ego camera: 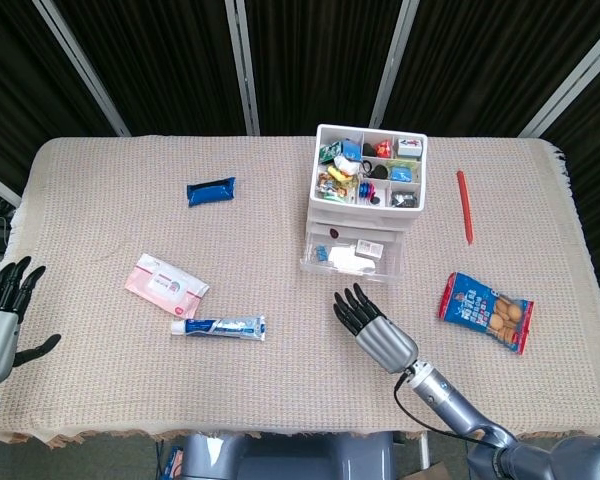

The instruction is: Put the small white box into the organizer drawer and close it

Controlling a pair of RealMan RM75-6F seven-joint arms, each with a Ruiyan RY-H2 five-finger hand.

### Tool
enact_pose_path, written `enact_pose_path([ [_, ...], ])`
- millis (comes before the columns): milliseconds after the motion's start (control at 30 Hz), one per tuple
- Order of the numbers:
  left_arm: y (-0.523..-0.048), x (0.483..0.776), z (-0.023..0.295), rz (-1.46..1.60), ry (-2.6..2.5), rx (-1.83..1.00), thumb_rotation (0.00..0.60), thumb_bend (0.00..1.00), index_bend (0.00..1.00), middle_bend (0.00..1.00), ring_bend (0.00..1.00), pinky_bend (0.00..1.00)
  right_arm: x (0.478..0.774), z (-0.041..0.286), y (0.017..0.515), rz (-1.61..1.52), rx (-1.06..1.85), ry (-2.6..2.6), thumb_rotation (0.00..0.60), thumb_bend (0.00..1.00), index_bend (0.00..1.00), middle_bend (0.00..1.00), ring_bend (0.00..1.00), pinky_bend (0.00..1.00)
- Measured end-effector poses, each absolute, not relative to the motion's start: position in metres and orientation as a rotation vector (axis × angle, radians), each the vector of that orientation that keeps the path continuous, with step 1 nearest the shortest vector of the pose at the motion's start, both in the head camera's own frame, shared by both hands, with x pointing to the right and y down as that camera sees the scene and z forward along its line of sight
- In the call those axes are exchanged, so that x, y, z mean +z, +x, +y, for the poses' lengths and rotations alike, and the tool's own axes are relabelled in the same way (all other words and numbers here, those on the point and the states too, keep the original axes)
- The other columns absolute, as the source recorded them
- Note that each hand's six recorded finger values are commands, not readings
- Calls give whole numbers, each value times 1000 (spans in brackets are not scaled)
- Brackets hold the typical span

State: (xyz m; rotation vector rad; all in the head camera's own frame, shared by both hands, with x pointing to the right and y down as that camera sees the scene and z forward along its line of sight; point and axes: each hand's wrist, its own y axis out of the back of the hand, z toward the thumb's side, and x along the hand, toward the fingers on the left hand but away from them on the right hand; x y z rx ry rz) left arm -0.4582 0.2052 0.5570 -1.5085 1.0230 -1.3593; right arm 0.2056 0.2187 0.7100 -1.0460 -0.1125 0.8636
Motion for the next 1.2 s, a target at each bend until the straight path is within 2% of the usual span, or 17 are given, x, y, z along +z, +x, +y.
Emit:
enact_pose_path([
  [433,-460,557,204,1042,-1508,-1374,600,143,86,0,0,0,733,187,207,-40,945,-929,600,240,71,0,0,0],
  [1200,-460,557,204,1050,-1507,-1377,600,149,90,0,0,0,744,139,226,-91,1154,-877,600,240,80,0,0,0],
])
